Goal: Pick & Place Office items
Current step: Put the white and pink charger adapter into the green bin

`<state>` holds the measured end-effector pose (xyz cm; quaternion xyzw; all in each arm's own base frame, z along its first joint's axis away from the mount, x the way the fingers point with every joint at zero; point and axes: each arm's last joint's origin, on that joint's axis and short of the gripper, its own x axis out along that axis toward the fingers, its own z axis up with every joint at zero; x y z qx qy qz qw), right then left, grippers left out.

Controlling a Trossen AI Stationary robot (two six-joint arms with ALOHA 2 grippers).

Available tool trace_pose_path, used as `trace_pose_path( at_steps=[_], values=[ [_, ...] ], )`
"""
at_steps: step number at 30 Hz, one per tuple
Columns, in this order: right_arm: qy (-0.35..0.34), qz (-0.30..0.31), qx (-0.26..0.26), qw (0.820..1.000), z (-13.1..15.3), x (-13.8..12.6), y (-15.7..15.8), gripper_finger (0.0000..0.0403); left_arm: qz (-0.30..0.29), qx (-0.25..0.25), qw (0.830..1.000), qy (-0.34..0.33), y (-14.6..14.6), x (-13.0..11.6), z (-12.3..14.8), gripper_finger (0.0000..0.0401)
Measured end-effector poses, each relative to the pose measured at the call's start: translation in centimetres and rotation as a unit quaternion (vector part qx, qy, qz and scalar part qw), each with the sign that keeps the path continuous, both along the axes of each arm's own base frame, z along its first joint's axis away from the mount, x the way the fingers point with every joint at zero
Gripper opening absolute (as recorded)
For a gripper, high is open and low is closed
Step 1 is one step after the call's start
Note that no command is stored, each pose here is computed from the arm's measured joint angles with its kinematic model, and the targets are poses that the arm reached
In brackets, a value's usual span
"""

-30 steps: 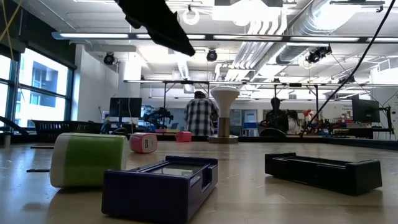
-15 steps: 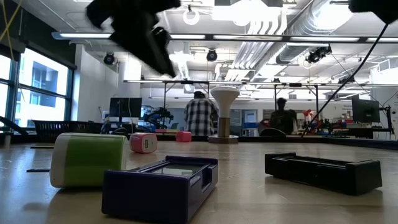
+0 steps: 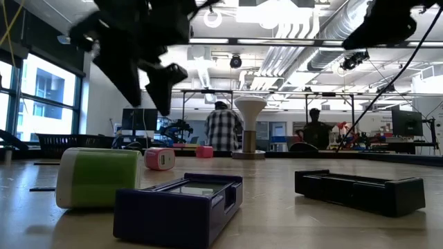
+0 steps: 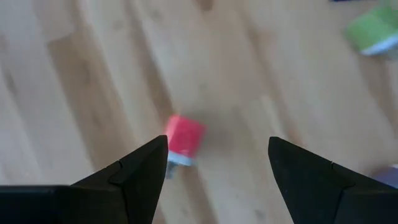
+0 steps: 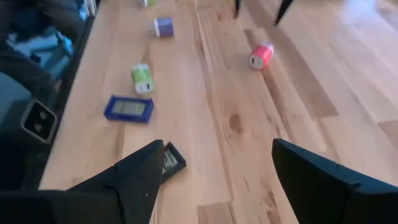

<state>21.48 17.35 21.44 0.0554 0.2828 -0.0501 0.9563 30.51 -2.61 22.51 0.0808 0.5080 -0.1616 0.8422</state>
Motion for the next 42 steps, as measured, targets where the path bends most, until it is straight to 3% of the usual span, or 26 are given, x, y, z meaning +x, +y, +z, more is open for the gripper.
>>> trace_pose_path(
  at_steps=[6,12,28,42],
  values=[
    [0.027,0.010,0.012,1.000,-0.7,0.8,-0.5,0.0287,0.032,-0.001,0.999,-0.018,2.2,0.0,-2.7,0.0270],
    [0.036,0.018,0.016,0.999,-0.7,1.1,-0.9,0.0287,-0.004,0.022,1.000,-0.020,2.7,-0.8,-4.4,0.0270],
    [0.034,0.005,0.037,0.999,-0.6,2.2,-2.0,0.0287,0.038,0.002,0.999,-0.018,2.6,-1.0,-5.1,0.0270],
    [0.032,-0.013,0.042,0.999,-0.5,2.9,-3.0,0.0287,0.014,0.031,0.999,0.006,2.5,-0.3,-8.3,0.0270]
  ],
)
